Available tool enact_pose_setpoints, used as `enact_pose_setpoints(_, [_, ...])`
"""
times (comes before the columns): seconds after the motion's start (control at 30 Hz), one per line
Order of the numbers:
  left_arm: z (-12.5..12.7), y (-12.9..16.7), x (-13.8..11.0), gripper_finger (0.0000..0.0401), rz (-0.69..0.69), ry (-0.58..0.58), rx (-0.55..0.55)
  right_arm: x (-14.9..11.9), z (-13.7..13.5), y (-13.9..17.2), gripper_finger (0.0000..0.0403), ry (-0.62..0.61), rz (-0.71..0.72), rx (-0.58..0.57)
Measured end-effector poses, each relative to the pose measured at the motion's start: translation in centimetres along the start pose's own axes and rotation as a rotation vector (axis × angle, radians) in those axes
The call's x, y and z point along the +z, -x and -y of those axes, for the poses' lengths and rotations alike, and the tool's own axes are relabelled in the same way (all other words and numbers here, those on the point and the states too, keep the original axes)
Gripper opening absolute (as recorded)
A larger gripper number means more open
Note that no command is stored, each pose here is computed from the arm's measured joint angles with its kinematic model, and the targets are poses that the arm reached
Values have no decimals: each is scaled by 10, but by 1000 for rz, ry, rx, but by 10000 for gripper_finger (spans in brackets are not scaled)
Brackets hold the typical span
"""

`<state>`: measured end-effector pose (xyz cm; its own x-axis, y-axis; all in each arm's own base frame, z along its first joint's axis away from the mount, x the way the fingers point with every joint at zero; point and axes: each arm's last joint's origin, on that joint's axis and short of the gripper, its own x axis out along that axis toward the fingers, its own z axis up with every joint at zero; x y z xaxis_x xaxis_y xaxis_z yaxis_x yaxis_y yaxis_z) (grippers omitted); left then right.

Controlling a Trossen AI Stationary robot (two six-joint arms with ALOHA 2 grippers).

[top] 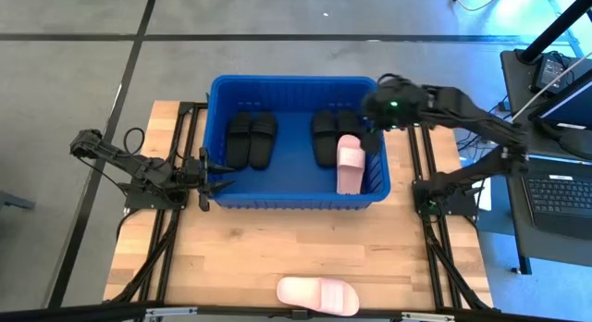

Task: Pick and place slides into bin
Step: Put the pink slide into the blue container

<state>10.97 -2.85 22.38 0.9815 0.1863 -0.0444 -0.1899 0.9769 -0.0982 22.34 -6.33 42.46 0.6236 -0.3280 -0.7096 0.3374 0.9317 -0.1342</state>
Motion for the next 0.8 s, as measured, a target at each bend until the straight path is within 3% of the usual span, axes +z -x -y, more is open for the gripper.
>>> enact_pose_setpoints(0.13, [0,0,0,147,0,0,0,-19,-2,9,232,-39,71,49])
enact_pose_setpoints(0.47, [0,0,0,148,0,0,0,-63,-34,-7,232,-40,238,383])
enact_pose_setpoints(0.8, [0,0,0,148,0,0,0,-82,-63,-11,232,-66,215,532])
